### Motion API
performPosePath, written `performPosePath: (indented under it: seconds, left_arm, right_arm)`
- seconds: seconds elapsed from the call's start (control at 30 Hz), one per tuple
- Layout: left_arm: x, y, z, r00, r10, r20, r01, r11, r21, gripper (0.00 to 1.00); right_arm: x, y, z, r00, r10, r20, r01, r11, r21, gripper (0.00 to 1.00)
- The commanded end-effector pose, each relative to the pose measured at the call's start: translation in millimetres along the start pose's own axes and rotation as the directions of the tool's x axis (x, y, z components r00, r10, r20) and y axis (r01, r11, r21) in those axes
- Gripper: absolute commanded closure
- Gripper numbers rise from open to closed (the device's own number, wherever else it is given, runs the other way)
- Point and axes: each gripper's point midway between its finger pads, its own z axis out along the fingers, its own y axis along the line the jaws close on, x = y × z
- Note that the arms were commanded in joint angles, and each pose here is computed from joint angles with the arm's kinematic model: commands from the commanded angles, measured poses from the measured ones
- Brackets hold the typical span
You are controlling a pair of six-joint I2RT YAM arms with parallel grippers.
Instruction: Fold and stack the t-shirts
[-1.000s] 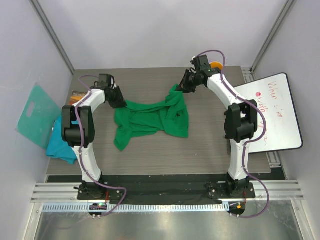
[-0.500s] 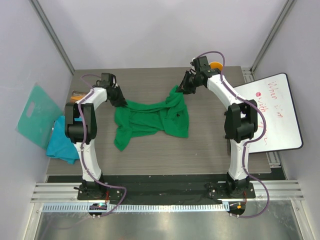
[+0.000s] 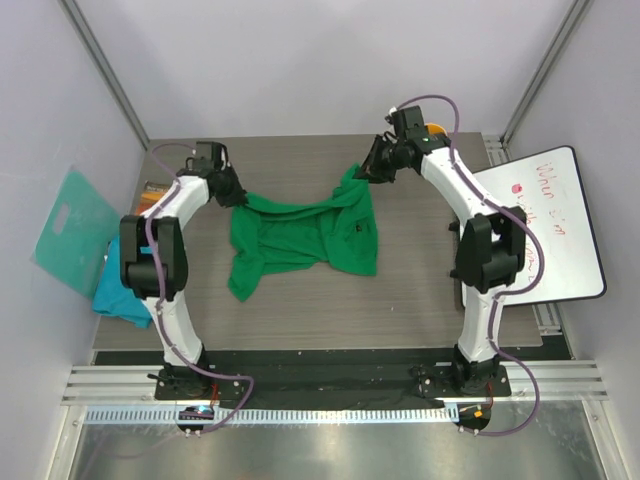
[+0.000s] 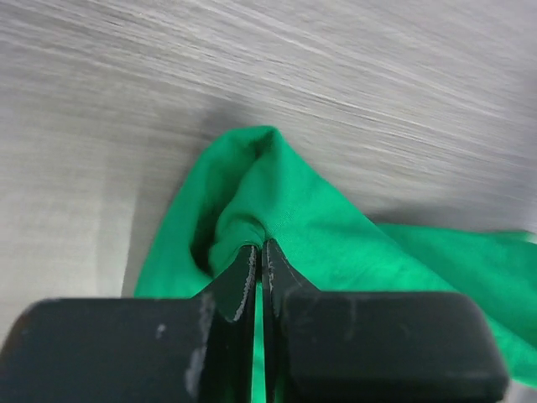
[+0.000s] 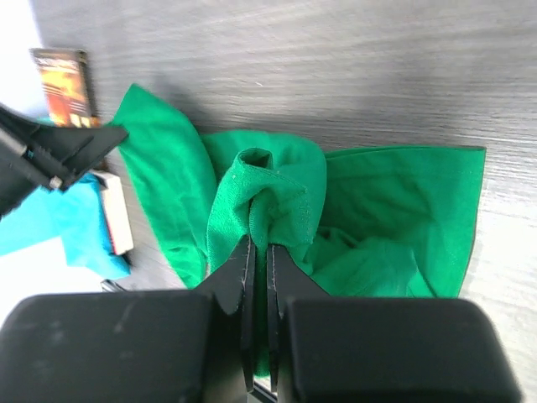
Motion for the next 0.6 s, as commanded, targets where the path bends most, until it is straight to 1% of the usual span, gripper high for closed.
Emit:
performPosePath:
  seconds: [0.0,0.13,0.17,0.2,0.23,0.27,0.3,0.33,0.37,0.4,0.43,0.47,0.5,0.53,0.57]
  left_arm:
    - [-41.9,-41.4,-76.9,0.979,-0.041,0.201,0.015,0.992,0.129,1.0]
    - [-41.6,-72.3,-127.3,0.974,-0.085,0.21,0.026,0.963,0.269,1.0]
    - [-47.9,-86.0,-154.8,0.969,-0.073,0.235,-0.004,0.949,0.314,1.0]
    - [-40.5,-84.9,-165.8,0.975,-0.048,0.216,-0.02,0.953,0.301,1.0]
    - [-39.7,-85.7,-177.9,0.974,-0.032,0.223,-0.037,0.954,0.297,1.0]
    - [-42.9,-85.6,-193.3,0.968,-0.022,0.25,-0.052,0.958,0.283,1.0]
    - [-37.2,-83.1,-216.6,0.963,-0.016,0.268,-0.059,0.961,0.272,1.0]
    - [-36.1,-80.2,-230.8,0.955,-0.017,0.296,-0.063,0.964,0.259,1.0]
    - [-30.7,-70.8,-238.0,0.951,-0.026,0.307,-0.045,0.973,0.224,1.0]
    - [-28.3,-70.4,-264.8,0.934,-0.04,0.354,-0.046,0.972,0.231,1.0]
    - [-25.2,-69.3,-274.7,0.929,-0.067,0.364,-0.023,0.971,0.238,1.0]
    - [-19.2,-66.8,-279.9,0.928,-0.077,0.364,-0.012,0.971,0.238,1.0]
    - [-17.3,-67.5,-300.1,0.909,-0.094,0.407,-0.011,0.968,0.25,1.0]
    - [-15.8,-67.4,-310.6,0.897,-0.117,0.426,0.0,0.965,0.264,1.0]
    - [-15.5,-68.7,-322.7,0.877,-0.148,0.456,0.01,0.957,0.291,1.0]
  right_arm:
    - [-30.9,54.4,-92.9,0.973,-0.076,0.217,0.092,0.994,-0.066,0.99]
    - [-44.1,81.5,-159.0,0.923,-0.107,0.369,0.144,0.987,-0.075,0.99]
    - [-43.1,90.2,-182.0,0.902,-0.142,0.408,0.187,0.979,-0.074,0.99]
    - [-43.4,92.7,-192.6,0.891,-0.158,0.426,0.204,0.977,-0.066,0.99]
    - [-45.0,97.5,-205.7,0.875,-0.176,0.451,0.226,0.972,-0.059,0.99]
    - [-42.5,97.5,-213.4,0.869,-0.191,0.457,0.238,0.97,-0.048,0.99]
    - [-39.4,100.9,-225.3,0.854,-0.221,0.472,0.274,0.961,-0.046,0.99]
    - [-35.3,103.0,-230.2,0.851,-0.233,0.471,0.291,0.955,-0.054,0.99]
    - [-30.0,106.2,-234.1,0.851,-0.241,0.466,0.308,0.949,-0.072,0.99]
    - [-25.3,111.4,-247.4,0.84,-0.246,0.484,0.324,0.942,-0.084,0.99]
    - [-20.6,112.2,-250.1,0.841,-0.244,0.483,0.328,0.94,-0.096,0.99]
    - [-20.0,117.6,-258.0,0.83,-0.239,0.505,0.338,0.934,-0.114,0.99]
    - [-17.3,122.7,-267.0,0.819,-0.233,0.524,0.348,0.928,-0.133,0.99]
    - [-9.2,126.3,-281.5,0.805,-0.225,0.549,0.361,0.92,-0.152,0.99]
    - [-8.6,132.9,-294.2,0.777,-0.227,0.587,0.388,0.907,-0.164,0.99]
